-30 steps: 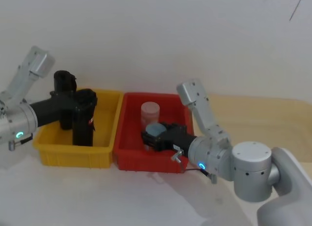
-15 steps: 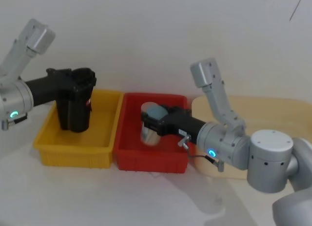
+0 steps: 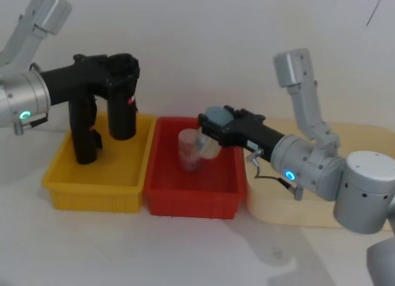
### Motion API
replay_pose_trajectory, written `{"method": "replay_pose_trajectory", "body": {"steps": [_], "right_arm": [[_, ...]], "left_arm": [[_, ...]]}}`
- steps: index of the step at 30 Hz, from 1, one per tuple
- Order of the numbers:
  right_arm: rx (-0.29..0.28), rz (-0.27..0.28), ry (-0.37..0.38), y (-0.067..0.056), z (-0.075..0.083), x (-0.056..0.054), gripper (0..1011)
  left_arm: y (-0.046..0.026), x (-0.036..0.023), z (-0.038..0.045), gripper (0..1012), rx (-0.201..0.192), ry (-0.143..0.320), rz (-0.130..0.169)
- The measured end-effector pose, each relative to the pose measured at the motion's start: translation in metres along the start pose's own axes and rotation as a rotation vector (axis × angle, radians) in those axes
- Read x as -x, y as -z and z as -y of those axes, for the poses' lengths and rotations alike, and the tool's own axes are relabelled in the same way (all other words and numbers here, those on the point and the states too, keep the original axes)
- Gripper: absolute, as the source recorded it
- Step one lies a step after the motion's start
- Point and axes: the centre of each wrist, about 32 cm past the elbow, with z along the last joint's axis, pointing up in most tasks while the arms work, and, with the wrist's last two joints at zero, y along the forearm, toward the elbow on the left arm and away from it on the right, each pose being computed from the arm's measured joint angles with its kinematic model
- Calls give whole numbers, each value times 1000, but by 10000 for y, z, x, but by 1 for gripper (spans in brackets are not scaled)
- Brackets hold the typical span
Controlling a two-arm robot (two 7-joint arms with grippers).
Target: Pick up the garbage bag with the one hand and transfer it to the other hand.
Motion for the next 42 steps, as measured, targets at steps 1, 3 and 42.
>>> {"method": "replay_pose_trajectory", "body": {"steps": [1, 3, 42], "right_arm": [[-7, -2, 13, -15, 24, -24, 663], [-18, -5, 36, -35, 67, -70, 663], [-78, 30, 305, 102, 915, -717, 663]], "left_arm": [[-5, -6, 10, 364, 7, 9, -1], [-28, -44, 67, 364, 31, 37, -8], [-52, -568, 1637, 364, 206, 481, -176]]}}
